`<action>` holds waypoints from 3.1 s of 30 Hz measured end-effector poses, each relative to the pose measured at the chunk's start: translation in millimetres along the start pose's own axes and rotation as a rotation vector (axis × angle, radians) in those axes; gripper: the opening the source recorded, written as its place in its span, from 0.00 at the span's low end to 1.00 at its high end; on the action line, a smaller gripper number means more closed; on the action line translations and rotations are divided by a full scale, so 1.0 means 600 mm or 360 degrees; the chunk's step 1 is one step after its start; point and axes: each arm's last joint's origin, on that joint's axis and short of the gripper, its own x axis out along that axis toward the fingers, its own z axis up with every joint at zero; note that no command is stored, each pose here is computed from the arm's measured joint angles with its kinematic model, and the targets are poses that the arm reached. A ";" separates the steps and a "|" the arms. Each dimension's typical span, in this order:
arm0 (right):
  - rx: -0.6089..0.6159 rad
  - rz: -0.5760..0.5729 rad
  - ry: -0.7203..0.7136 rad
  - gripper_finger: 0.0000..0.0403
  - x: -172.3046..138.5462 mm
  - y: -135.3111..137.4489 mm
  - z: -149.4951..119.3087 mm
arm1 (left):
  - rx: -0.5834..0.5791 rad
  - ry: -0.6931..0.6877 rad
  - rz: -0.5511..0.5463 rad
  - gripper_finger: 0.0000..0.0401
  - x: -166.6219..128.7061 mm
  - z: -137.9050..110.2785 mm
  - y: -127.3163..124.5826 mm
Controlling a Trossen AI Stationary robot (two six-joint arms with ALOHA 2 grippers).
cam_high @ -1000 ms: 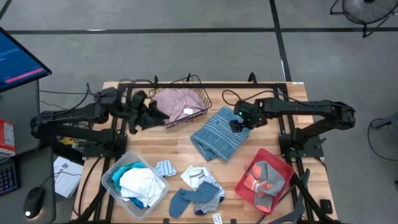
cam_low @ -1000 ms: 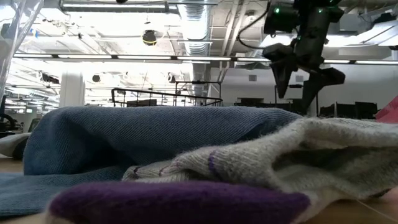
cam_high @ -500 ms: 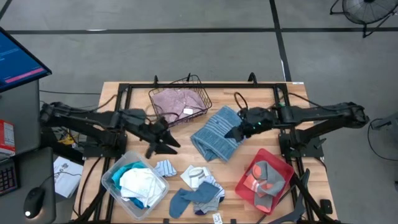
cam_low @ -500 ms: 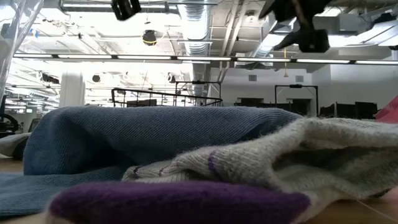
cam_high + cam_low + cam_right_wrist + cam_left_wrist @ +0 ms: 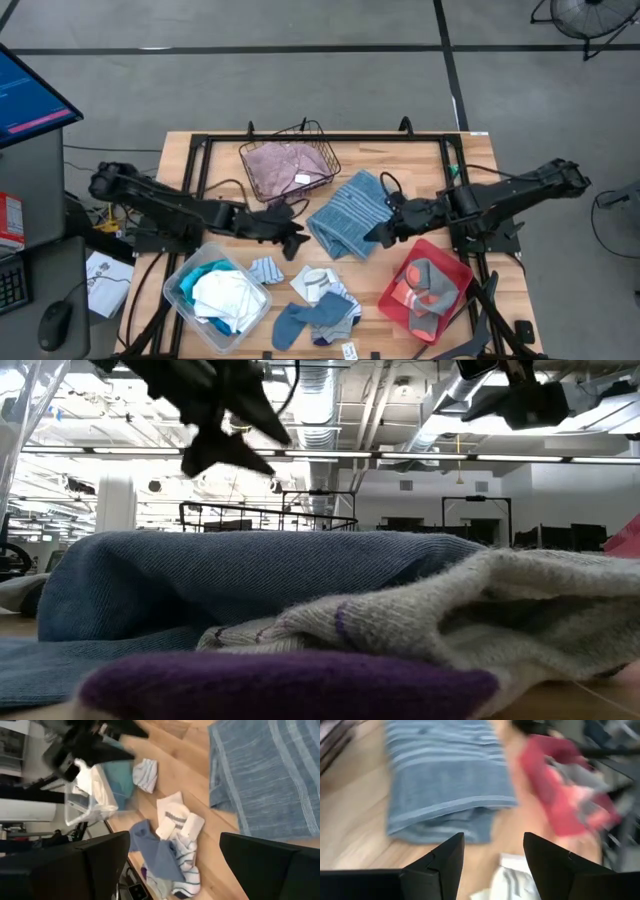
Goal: Pick & Place Cloths
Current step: Put the blue polo shirt into the black mesh basket
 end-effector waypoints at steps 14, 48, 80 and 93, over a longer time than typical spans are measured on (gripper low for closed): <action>-0.0149 0.0078 0.0062 0.76 -0.005 0.013 -0.030 | -0.0395 -0.0085 0.0281 0.48 0.094 -0.051 0.020; -0.0299 0.0113 0.0040 0.76 -0.013 0.022 -0.064 | -0.0507 -0.0187 -0.0382 0.48 0.007 0.024 -0.033; -0.0282 -0.1092 0.0089 0.76 0.133 -0.005 0.139 | -0.0228 -0.0719 -0.1171 0.48 -0.296 0.107 -0.030; 0.0423 -0.1462 0.0055 0.76 0.187 -0.042 0.034 | -0.0223 -0.0702 -0.1191 0.48 -0.297 0.104 -0.033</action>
